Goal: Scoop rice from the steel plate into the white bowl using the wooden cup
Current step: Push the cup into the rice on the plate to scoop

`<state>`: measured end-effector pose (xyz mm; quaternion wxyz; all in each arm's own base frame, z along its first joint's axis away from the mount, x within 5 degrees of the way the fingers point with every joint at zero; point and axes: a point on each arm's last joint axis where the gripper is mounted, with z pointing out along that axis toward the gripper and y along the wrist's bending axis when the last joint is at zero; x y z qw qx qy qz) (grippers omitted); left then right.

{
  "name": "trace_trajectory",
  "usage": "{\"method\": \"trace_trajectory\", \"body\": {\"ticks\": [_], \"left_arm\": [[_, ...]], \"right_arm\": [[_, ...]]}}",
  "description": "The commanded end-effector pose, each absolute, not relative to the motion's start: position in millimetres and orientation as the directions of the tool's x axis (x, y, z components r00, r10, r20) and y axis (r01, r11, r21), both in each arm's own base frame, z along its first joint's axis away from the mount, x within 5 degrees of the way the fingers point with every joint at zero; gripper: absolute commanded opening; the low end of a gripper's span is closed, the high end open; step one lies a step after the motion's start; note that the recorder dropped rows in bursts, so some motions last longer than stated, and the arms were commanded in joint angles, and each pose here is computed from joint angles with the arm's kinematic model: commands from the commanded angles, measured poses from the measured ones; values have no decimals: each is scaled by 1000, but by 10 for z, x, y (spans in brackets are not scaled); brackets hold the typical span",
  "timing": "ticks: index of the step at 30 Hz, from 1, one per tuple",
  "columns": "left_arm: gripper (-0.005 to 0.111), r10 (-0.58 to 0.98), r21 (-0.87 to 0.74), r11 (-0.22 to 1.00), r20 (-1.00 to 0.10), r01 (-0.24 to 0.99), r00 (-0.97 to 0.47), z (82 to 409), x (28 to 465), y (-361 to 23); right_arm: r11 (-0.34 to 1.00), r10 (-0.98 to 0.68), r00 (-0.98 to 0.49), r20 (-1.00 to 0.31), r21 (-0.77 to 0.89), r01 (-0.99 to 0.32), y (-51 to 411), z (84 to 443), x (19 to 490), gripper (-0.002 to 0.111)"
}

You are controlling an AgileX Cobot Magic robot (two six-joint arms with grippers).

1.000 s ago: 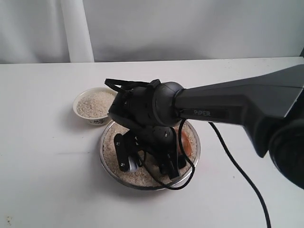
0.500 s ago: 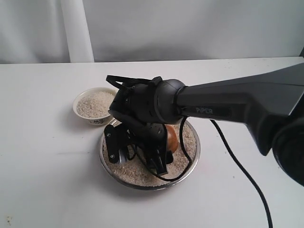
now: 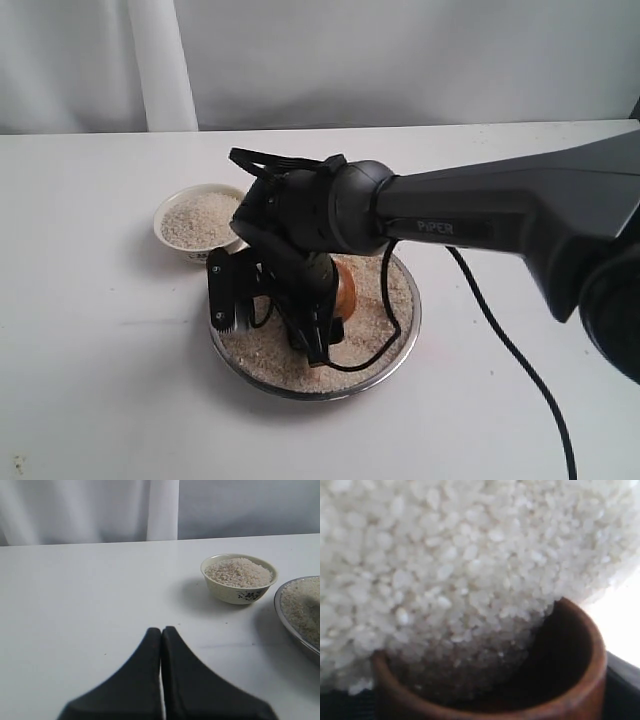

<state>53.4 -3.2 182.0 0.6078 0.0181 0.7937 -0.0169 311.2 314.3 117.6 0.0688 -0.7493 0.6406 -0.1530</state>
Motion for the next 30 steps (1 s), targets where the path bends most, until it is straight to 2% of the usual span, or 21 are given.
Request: {"method": "trace_trajectory", "body": {"ticks": [1,6,16,21,24,30], "left_arm": [[0,6,-8,999,-967,54,-256,1820,533,-35],[0,6,-8,999,-967,54,-256,1820,533,-35],[0,10,-4,998,-967,55,-256,1820,533,-35],[0,8,-6,998,-967,55,-256,1820,533,-35],[0,8,-6,998,-967,55,-256,1820,533,-35],[0,8,-6,998,-967,55,-256,1820,533,-35]], "right_arm": [[-24,-998,11,55,-243,-970,3084,930,3164,0],[112,-994,-109,-27,-204,-973,2947,962,3309,0],[203,-965,-165,-205,-178,-963,2856,1136,3407,0],[252,-945,-194,-264,-206,-946,2635,1097,3352,0],[314,-913,-223,-342,-239,-919,2484,1106,3323,0],[374,-869,-223,-441,-292,-881,2377,1154,3260,0]]}}
